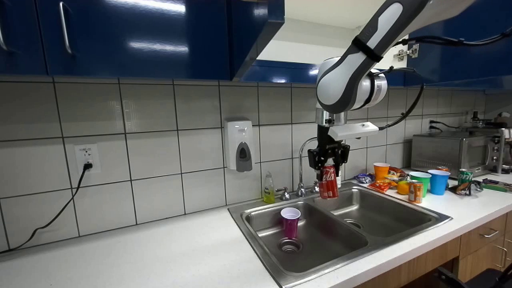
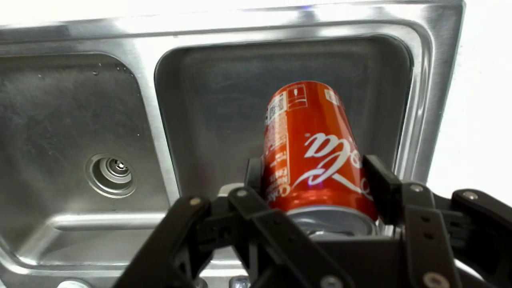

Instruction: Put the Coca Cola can inside the open cabinet

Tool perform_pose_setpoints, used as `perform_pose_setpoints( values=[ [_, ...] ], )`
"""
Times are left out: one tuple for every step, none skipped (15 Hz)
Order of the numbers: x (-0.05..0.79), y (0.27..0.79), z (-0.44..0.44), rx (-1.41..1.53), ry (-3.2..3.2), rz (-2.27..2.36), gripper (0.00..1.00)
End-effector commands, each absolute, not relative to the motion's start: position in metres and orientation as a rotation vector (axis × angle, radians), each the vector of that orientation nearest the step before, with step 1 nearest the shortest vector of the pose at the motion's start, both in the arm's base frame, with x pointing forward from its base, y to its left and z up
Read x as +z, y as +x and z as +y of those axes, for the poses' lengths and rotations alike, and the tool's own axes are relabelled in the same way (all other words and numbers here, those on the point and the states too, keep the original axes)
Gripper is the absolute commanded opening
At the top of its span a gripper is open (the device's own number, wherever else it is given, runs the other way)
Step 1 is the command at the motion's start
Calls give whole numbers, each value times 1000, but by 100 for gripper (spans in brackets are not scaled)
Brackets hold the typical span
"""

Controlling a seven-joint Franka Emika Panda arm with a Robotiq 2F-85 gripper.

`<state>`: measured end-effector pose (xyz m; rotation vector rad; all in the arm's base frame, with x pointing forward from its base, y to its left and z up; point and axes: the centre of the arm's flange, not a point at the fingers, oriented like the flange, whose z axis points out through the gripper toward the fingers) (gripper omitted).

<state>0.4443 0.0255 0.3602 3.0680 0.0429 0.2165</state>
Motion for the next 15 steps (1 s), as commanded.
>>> perform_pose_setpoints(
  values=[
    [386,420,28,229,3059,18,39],
    [390,417,29,230,3058,17,39],
    [394,413,30,230,3059,16,39],
    [398,409,32,230,3055,16,39],
    [402,406,33,229,3054,16,39],
    [407,402,34,230,3053,17,39],
    [412,398,35,230,3051,16,39],
    [417,395,36,233,3048,14,39],
    [422,392,36,233,3047,12,39],
    [428,389,36,236,3046,8,39],
    [434,386,36,239,3046,6,39],
    [440,383,36,247,3044,2,39],
    [447,381,36,257,3043,-2,39],
    [453,379,36,264,3039,-8,39],
    [460,376,37,275,3037,-13,39]
  ],
)
